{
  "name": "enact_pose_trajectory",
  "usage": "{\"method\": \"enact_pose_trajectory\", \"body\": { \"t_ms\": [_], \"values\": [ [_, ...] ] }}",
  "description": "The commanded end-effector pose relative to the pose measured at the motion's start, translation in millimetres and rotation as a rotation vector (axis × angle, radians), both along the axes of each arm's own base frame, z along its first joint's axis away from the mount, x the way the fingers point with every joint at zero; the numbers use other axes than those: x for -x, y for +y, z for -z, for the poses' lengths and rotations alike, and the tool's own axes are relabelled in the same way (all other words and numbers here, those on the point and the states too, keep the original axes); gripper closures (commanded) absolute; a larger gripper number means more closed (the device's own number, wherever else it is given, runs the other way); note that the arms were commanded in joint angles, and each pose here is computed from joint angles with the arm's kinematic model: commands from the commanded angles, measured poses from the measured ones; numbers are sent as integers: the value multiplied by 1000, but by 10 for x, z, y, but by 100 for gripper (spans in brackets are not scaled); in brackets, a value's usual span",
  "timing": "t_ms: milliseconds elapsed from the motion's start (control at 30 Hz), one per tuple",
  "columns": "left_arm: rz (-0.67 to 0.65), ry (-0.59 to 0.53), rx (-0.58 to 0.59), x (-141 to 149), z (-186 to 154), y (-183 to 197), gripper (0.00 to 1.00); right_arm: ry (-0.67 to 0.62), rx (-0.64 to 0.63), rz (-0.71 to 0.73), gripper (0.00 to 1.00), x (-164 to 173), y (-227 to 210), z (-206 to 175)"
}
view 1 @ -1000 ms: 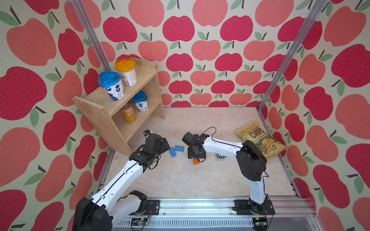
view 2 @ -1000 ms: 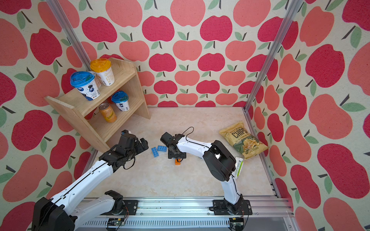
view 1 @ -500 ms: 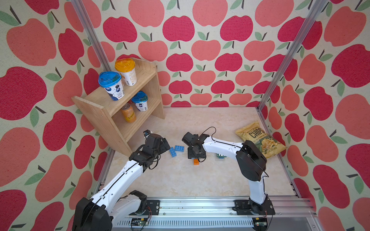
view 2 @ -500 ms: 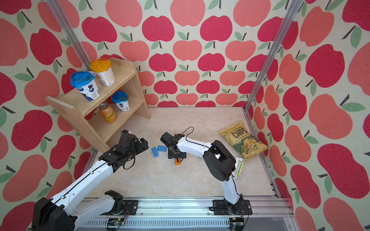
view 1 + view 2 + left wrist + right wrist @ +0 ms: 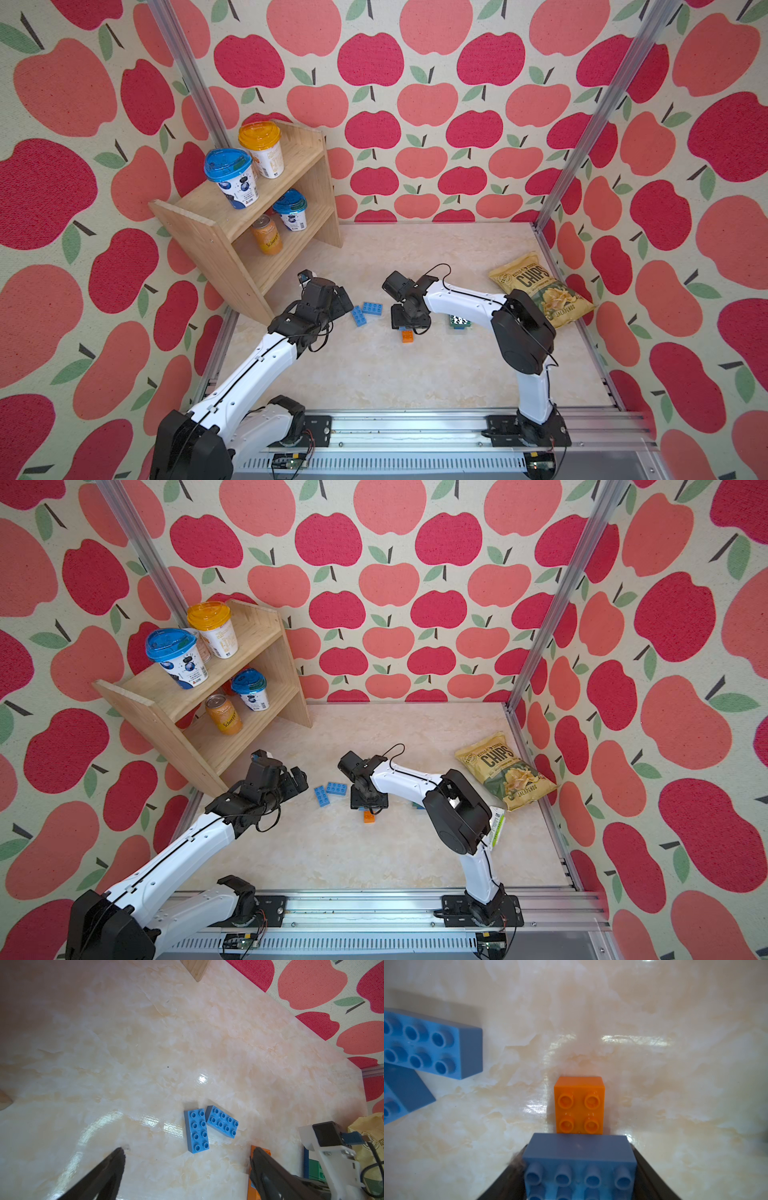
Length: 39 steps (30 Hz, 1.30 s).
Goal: Assemble a rectangle with lego
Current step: Assemble the lego brick with the lego brick.
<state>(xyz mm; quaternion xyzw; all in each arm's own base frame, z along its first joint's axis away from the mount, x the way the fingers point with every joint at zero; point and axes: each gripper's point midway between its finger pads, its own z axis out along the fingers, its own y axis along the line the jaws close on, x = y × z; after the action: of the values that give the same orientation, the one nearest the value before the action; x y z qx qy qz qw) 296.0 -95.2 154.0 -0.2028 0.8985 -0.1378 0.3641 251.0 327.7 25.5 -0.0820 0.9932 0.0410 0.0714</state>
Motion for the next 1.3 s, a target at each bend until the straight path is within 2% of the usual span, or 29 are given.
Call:
{"method": "enact_pose_trajectory", "body": {
  "t_ms": [0,233,400,900,1133,1267],
  "values": [
    [6,-41,-12,-71,-135,-13,3,366,335,-2,90,760,-793,930],
    [11,-40,-13,-83,-116,-19,3,337,337,15,88,692,-764,856],
    [13,-39,-18,-75,-115,-13,3,286,308,23,81,572,-617,734],
    [2,-44,-31,-30,-157,46,3,115,163,15,44,151,-164,164],
    [3,-47,-30,-22,-181,50,3,61,101,12,18,61,-13,-41],
    [3,-54,-32,-16,-210,57,3,26,71,4,11,28,50,-182]
  ]
}}
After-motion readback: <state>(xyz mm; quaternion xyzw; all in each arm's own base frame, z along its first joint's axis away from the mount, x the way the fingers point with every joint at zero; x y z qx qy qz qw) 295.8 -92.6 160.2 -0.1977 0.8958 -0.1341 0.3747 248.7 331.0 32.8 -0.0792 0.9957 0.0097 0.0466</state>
